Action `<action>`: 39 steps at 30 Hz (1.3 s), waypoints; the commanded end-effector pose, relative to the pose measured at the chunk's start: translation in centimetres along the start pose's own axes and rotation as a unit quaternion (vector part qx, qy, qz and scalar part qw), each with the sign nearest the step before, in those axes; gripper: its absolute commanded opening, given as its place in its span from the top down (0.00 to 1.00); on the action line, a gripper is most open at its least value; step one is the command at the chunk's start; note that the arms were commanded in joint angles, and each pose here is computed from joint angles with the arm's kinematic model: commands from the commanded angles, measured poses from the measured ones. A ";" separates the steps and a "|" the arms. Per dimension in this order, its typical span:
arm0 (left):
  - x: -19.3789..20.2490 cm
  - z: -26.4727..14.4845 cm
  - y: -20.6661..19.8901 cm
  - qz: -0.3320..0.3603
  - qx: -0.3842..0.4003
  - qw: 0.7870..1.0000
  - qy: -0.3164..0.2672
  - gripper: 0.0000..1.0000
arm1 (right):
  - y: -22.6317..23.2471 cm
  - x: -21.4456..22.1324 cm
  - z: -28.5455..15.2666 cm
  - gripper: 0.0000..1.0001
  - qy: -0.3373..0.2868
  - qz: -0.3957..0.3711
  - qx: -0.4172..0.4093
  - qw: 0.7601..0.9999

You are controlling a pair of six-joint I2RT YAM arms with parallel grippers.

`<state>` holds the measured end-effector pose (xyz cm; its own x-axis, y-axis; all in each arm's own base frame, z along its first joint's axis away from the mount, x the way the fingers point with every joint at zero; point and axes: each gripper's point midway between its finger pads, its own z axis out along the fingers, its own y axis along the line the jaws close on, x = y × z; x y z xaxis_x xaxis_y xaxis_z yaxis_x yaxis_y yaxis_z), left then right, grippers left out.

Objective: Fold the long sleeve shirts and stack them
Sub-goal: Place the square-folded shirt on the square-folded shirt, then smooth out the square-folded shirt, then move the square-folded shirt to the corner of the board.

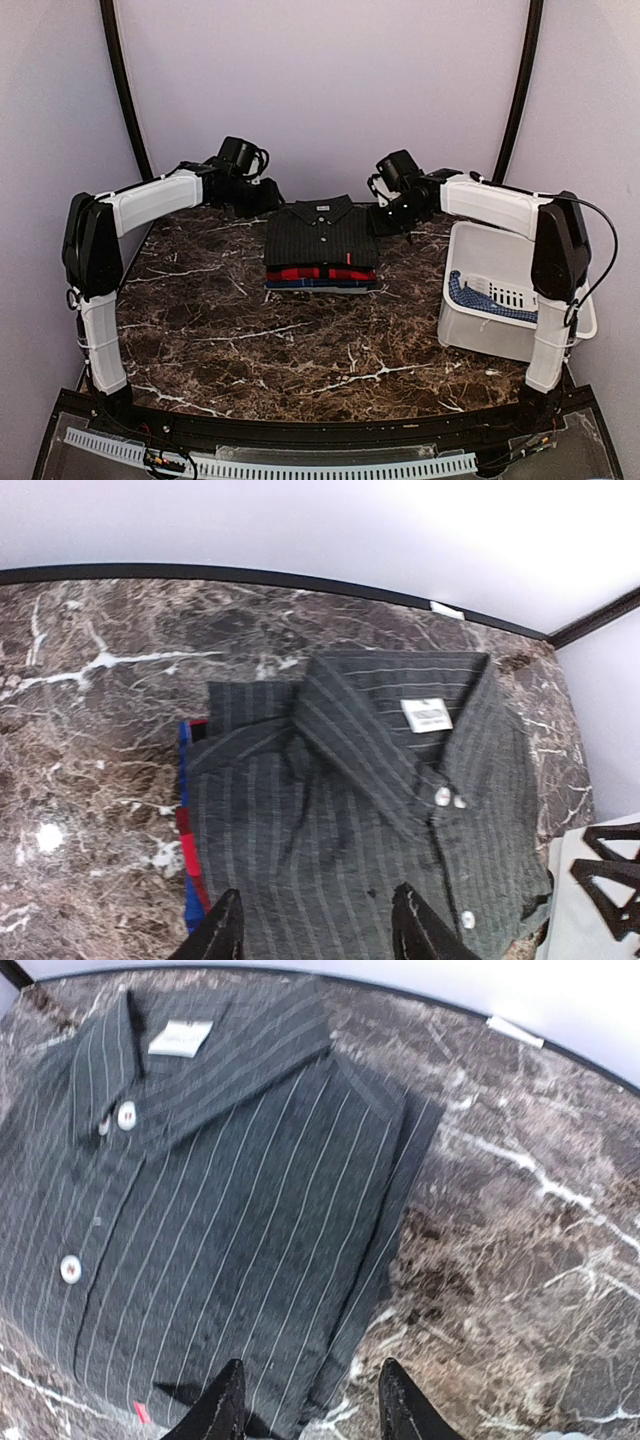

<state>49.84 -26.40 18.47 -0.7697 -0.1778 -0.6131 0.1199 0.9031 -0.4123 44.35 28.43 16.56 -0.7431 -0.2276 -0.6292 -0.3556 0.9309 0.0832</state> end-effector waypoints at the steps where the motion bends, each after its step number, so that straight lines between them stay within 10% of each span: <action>1: -1.3 -3.3 -5.4 0.035 0.047 0.998 -0.036 0.50 | 1.9 2.2 0.0 0.57 0.013 -0.006 -0.029 0.999; 15: 1.9 -1.4 -15.2 0.055 0.199 0.978 -0.022 0.49 | 1.5 4.1 -3.1 0.56 0.004 0.012 -0.025 1.000; 27: 7.4 2.7 -22.0 0.110 0.228 0.968 0.002 0.44 | -2.1 -1.8 -12.7 0.23 -0.145 0.043 0.042 0.988; 39: 10.2 8.0 -29.4 0.138 0.278 0.950 -0.036 0.37 | -2.3 -2.8 -15.5 0.16 -0.174 0.058 0.036 0.982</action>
<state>42.64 -55.84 18.11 -0.6629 0.0367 -0.7478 0.6079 0.6094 -0.5090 38.77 23.30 28.37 -0.5659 -0.0564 -0.8225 -0.2537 0.9612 0.1087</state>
